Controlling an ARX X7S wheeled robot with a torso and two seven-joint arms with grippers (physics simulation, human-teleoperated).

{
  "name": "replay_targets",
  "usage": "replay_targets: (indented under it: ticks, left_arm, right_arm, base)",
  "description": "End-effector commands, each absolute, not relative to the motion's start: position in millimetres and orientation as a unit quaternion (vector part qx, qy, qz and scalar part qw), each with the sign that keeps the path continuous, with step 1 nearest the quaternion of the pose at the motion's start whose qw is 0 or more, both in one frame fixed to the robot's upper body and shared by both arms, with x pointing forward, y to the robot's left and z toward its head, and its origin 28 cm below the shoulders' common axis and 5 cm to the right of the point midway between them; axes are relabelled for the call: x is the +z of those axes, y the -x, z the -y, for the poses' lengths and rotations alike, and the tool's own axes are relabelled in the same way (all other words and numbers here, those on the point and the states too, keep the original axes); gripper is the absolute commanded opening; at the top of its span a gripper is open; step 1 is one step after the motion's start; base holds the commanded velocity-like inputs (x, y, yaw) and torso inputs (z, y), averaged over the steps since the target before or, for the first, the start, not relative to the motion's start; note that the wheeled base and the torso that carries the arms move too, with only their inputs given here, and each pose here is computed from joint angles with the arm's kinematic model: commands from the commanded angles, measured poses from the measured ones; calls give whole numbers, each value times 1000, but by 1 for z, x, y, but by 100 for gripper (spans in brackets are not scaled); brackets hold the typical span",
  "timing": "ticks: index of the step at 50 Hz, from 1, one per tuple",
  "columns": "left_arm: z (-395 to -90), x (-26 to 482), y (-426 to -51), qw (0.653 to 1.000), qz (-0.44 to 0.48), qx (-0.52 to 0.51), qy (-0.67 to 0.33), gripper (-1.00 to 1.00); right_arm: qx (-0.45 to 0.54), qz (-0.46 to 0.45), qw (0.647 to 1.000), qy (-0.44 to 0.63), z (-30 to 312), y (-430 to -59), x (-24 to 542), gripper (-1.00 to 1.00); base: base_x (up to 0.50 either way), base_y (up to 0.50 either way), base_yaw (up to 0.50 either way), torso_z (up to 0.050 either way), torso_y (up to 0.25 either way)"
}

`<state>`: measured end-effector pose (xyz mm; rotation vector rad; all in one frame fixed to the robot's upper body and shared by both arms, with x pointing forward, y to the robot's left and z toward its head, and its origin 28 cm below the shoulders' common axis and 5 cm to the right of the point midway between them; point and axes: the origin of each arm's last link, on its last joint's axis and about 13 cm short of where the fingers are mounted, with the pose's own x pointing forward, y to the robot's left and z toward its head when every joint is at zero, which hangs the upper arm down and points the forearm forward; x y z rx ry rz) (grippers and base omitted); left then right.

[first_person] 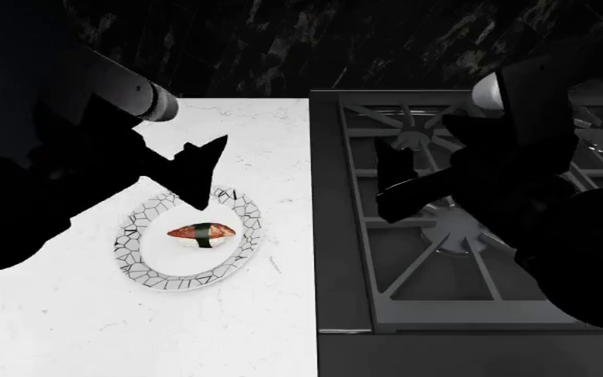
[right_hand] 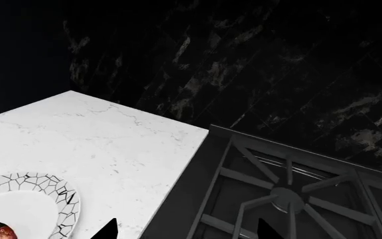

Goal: Frozen meat rests on a plate on the counter. Retrieve the meat and place it in a pot on a burner. Then turn the burner on.

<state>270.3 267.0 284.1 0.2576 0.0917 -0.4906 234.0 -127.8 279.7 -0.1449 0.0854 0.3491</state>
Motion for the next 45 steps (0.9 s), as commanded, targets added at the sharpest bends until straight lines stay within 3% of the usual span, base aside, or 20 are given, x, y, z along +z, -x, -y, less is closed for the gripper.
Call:
replay_targets:
  ticks: [1, 23, 45]
  left_arm:
    - [-296, 307, -276, 927, -95, -328, -154, 100]
    - [-335, 300, -298, 867, -208, -434, -132, 100]
    - [-336, 279, -334, 837, -264, -459, -136, 100]
  right_arm:
    - [182, -47, 980, 70, 128, -238, 279, 100]
    - [176, -52, 980, 74, 128, -239, 279, 100]
    - [175, -56, 980, 74, 127, -239, 277, 100]
  base:
    - [0, 0, 0, 0, 0]
    - [0, 0, 0, 0, 0]
    - [0, 0, 0, 0, 0]
